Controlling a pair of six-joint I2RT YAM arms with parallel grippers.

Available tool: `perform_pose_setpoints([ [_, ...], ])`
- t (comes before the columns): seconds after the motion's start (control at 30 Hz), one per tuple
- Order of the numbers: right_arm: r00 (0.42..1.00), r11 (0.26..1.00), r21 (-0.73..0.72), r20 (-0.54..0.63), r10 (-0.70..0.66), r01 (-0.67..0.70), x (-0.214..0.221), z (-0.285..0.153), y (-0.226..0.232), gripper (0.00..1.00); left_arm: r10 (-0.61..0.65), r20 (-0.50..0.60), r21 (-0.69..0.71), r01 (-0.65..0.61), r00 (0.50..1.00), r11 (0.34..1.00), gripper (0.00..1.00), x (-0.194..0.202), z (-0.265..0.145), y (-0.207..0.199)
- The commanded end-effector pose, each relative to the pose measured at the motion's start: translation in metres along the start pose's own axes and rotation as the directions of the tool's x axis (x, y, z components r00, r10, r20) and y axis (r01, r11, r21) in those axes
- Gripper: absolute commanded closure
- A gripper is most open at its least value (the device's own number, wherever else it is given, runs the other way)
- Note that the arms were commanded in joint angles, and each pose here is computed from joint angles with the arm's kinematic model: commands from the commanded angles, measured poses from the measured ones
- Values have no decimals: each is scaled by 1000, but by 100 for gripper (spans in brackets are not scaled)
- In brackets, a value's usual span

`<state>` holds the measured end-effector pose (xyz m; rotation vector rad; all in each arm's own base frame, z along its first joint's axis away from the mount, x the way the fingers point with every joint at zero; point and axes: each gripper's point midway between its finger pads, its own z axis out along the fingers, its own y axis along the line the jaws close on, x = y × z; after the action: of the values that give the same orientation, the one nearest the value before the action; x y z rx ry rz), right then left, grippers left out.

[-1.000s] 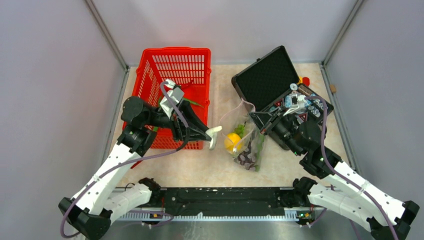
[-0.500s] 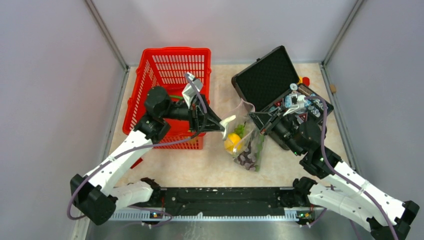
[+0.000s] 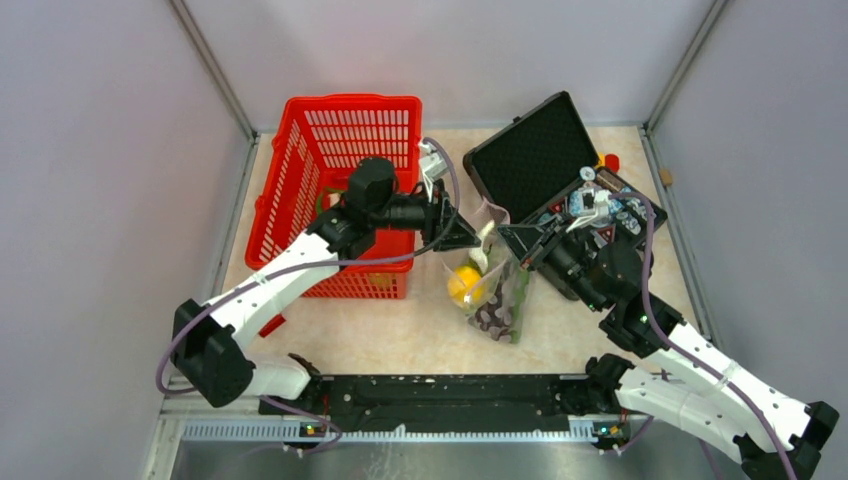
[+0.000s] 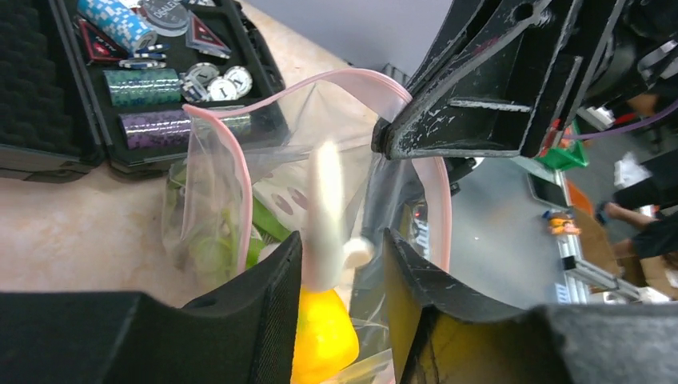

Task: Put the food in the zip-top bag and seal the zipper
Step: Place the fake vegetable in the zipper food storage bag, then pick up the fake vegetable from the bin.

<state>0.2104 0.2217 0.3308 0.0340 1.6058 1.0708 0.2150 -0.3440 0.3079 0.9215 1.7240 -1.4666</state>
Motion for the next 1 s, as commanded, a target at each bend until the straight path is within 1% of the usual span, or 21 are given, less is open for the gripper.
perform_pose_setpoints([
  [0.0,993,995,-92,113,39,-29,-38,-5,30,100,80,-7,-116,-80,997,990,54,-8,-3,8],
  [0.03,993,995,-94,113,38,-28,-38,-5,30,100,85,1,-139,-84,996,987,50,-9,-4,11],
  [0.07,993,995,-96,113,38,-27,-38,-5,31,100,88,5,-154,-87,996,984,42,-9,-5,12],
  [0.1,993,995,-99,112,38,-27,-38,-5,32,100,90,7,-168,-87,996,982,39,-10,-6,13],
  [0.2,993,995,-100,113,39,-28,-39,-5,32,100,102,12,-171,-99,995,980,39,-12,-9,10],
  [0.4,991,992,-122,130,41,-25,-42,-10,35,100,149,45,-184,-139,988,973,33,-25,-23,-7],
  [0.47,989,980,-197,146,29,0,-44,-16,47,100,185,67,-207,-168,980,964,27,-33,-33,-16],
  [0.5,987,965,-263,160,23,20,-47,-20,58,100,209,81,-227,-186,975,956,25,-38,-40,-20],
  [0.53,986,946,-323,166,23,32,-49,-26,69,100,233,95,-256,-202,968,945,22,-43,-47,-22],
  [0.6,982,916,-397,189,22,56,-55,-36,84,100,288,129,-333,-232,949,914,15,-54,-64,-25],
  [0.67,978,905,-420,207,16,74,-60,-42,90,100,337,163,-445,-235,927,864,8,-63,-86,-21],
  [0.7,977,911,-406,214,17,73,-61,-42,87,100,356,179,-501,-227,917,835,4,-65,-97,-18],
  [0.73,976,932,-357,217,26,54,-63,-39,78,100,366,194,-574,-198,910,795,2,-68,-110,-10],
  [0.77,976,965,-263,213,45,13,-63,-33,60,100,371,201,-642,-164,907,749,1,-68,-123,0],
  [0.8,978,982,-186,203,51,-12,-61,-29,47,100,365,206,-731,-105,908,675,1,-67,-141,15],
  [0.87,983,993,-121,181,33,-11,-55,-24,34,100,325,177,-848,-24,929,530,1,-55,-166,45],
  [0.9,984,994,-109,174,41,-22,-53,-22,32,100,288,147,-880,-8,946,475,1,-46,-174,58],
  [0.97,984,993,-112,168,59,-41,-50,-20,32,100,181,113,-908,28,977,417,1,-29,-181,79],
])
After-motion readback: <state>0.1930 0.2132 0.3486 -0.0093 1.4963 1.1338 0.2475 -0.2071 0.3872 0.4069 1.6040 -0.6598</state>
